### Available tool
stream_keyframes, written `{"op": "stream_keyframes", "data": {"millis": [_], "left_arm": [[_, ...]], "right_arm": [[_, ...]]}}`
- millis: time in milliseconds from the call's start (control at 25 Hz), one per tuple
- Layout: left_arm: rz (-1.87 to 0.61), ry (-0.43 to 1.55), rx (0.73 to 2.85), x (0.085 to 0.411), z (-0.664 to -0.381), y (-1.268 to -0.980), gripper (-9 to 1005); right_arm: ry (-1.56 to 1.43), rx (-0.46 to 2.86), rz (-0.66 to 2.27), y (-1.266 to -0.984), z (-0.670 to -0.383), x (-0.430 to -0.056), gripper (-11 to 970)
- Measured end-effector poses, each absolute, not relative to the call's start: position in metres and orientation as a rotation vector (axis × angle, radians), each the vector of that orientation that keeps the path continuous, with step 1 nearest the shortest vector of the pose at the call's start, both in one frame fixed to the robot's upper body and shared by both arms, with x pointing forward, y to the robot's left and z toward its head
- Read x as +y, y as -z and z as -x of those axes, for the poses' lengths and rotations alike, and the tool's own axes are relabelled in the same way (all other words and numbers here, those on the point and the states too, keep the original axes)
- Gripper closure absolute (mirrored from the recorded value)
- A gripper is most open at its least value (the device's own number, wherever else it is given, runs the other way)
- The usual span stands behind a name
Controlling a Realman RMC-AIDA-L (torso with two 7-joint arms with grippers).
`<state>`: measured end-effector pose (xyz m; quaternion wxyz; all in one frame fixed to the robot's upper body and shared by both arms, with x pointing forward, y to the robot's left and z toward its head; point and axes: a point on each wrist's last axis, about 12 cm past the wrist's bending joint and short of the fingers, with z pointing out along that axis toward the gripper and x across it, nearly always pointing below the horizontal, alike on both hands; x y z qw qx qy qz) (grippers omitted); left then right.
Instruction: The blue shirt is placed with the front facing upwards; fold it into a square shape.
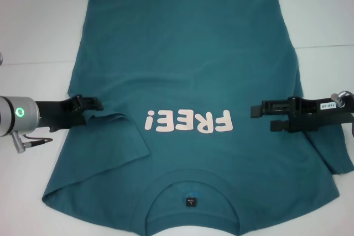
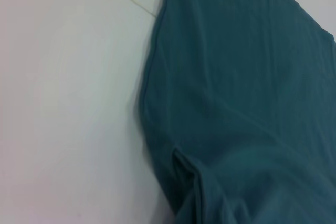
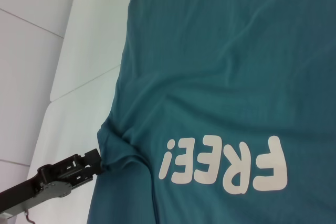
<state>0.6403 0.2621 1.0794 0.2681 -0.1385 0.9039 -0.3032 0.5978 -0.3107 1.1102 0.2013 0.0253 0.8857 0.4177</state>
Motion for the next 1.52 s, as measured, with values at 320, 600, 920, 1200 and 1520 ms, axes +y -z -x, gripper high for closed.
{"op": "stream_keyframes", "data": {"millis": [320, 600, 920, 1200, 1520], "left_arm": [[0.346, 0.792, 2.443, 0.26, -0.642, -1.08, 416], [0.335, 0.781, 2.442, 0.26, -0.644, -1.081, 486], [0.321, 0.76, 2.444, 0.258, -0.644, -1.08, 871], [0.295, 0.811, 2.42, 0.254, -0.645, -1.084, 997], [0.276, 0.896, 2.363, 0.246, -0.652, -1.098, 997]], "right_arm": [[-1.167, 2.474, -0.073, -1.11, -0.598, -0.311, 59], [-1.169, 2.472, -0.076, -1.11, -0.597, -0.311, 60], [-1.172, 2.473, -0.077, -1.11, -0.597, -0.311, 61], [-1.173, 2.472, -0.079, -1.11, -0.597, -0.311, 62], [-1.17, 2.471, -0.08, -1.11, -0.598, -0.311, 62]]}}
